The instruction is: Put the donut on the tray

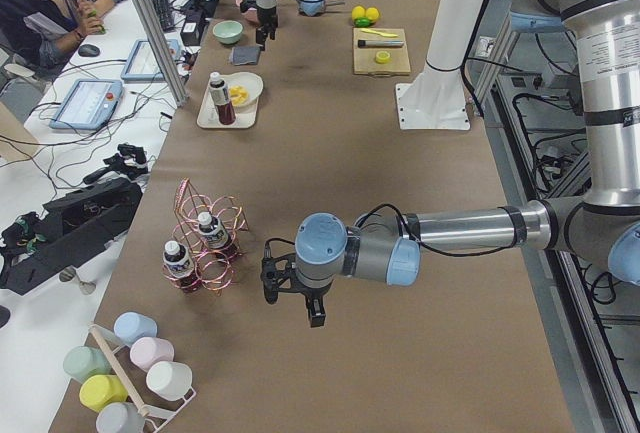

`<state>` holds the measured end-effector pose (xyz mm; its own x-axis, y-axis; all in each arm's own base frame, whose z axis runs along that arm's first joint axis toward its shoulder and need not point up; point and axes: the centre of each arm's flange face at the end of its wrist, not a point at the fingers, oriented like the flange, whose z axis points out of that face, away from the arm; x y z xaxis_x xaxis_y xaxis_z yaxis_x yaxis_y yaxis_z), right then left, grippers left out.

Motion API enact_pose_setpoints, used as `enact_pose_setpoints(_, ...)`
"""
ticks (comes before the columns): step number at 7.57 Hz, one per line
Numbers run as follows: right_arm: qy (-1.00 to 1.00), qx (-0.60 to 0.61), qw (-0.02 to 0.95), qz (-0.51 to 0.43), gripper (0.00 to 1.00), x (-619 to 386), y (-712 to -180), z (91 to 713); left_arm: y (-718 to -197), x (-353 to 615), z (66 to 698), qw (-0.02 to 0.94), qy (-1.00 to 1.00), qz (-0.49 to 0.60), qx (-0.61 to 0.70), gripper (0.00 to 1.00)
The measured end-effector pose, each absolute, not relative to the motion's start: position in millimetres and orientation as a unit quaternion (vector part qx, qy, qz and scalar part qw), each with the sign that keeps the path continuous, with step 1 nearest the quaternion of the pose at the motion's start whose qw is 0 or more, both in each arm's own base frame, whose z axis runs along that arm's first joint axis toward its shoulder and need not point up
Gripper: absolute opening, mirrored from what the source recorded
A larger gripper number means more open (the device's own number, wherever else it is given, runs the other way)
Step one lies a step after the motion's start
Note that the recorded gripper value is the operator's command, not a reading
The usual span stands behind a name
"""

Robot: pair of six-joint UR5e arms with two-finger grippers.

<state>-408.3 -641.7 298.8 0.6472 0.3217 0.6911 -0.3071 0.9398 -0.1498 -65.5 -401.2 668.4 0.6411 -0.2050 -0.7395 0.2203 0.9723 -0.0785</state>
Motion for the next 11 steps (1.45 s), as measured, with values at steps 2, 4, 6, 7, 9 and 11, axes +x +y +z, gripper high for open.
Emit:
enact_pose_setpoints(2, -0.37, 0.014, 0.92, 0.125, 1.0, -343, -611, 354, -394, -65, 673, 0.906, 0.407, -0.119, 0.004, 0.98)
enact_pose_setpoints(4, -0.354, 0.035, 0.932, 0.077, 1.0, -271, -574, 413, -386, -64, 679, 0.906, 0.407, -0.119, 0.0, 0.98)
enact_pose_setpoints(6, -0.337, 0.042, 0.94, 0.035, 1.0, -202, -539, 468, -384, -63, 679, 0.906, 0.407, -0.118, -0.001, 0.98)
enact_pose_setpoints(7, -0.326, 0.043, 0.944, 0.013, 1.0, -171, -525, 496, -384, -63, 679, 0.906, 0.407, -0.118, -0.001, 0.98)
enact_pose_setpoints(9, -0.311, 0.042, 0.949, -0.032, 1.0, -106, -500, 550, -384, -63, 679, 0.906, 0.407, -0.117, 0.0, 0.98)
enact_pose_setpoints(11, -0.31, 0.032, 0.949, -0.047, 1.0, -40, -467, 598, -384, -63, 677, 0.906, 0.407, -0.117, 0.001, 0.98)
